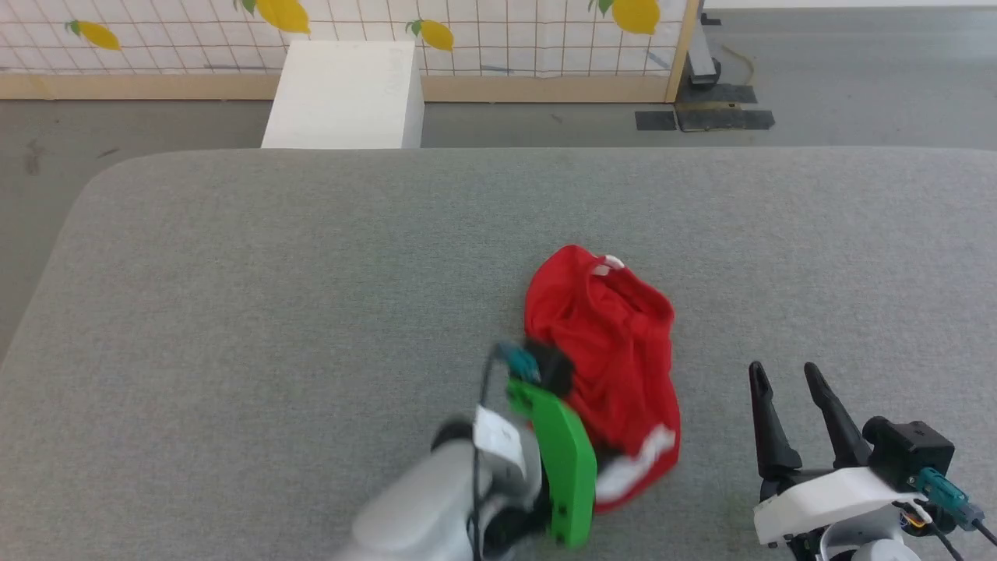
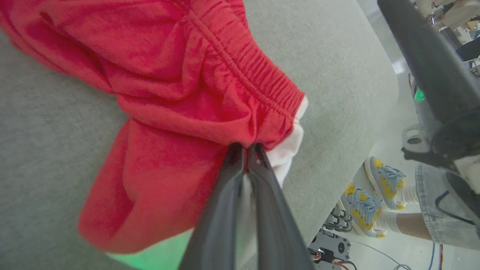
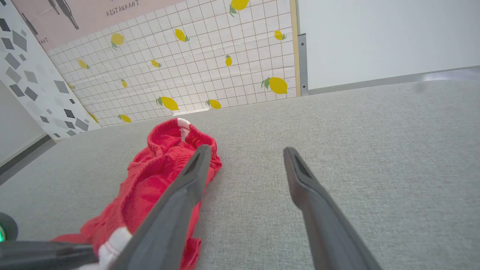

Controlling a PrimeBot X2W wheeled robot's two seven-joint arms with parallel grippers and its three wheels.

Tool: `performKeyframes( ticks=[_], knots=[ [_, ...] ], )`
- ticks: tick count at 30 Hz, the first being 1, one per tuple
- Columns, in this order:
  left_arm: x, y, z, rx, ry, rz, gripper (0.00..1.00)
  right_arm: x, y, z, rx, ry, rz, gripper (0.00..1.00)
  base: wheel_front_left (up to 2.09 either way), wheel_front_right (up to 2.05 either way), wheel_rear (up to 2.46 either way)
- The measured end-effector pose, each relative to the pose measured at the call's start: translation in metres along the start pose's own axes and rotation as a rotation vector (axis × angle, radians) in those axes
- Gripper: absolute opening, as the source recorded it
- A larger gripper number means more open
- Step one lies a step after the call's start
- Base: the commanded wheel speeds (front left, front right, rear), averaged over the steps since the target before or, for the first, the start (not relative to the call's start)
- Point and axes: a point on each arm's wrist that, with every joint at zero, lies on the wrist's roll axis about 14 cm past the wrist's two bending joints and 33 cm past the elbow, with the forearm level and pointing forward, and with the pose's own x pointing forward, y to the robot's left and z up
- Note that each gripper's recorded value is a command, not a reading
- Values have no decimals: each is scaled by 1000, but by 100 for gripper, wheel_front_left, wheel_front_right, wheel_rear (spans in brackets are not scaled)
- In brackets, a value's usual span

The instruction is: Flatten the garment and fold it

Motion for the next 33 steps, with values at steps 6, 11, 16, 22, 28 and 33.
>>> performKeyframes(
  ticks=[6,11,16,22,28,33],
  knots=[
    [-6,-2,-45,-116,125,-5,100,2,8,0,7,-2,22,100,0,0,0],
    [-16,-8,1,-215,-70,-35,100,4,16,2,7,-8,46,100,0,0,0],
    [-48,11,75,-274,-408,12,100,3,21,7,16,-23,62,100,0,0,0],
    [-128,55,145,-215,-852,173,100,0,24,11,22,-36,69,100,0,0,0],
    [-204,102,154,-33,-1053,454,100,-2,26,13,32,-41,74,100,0,0,0],
    [-235,124,128,83,-1034,645,100,-2,28,11,33,-33,79,100,0,0,0]
  ],
)
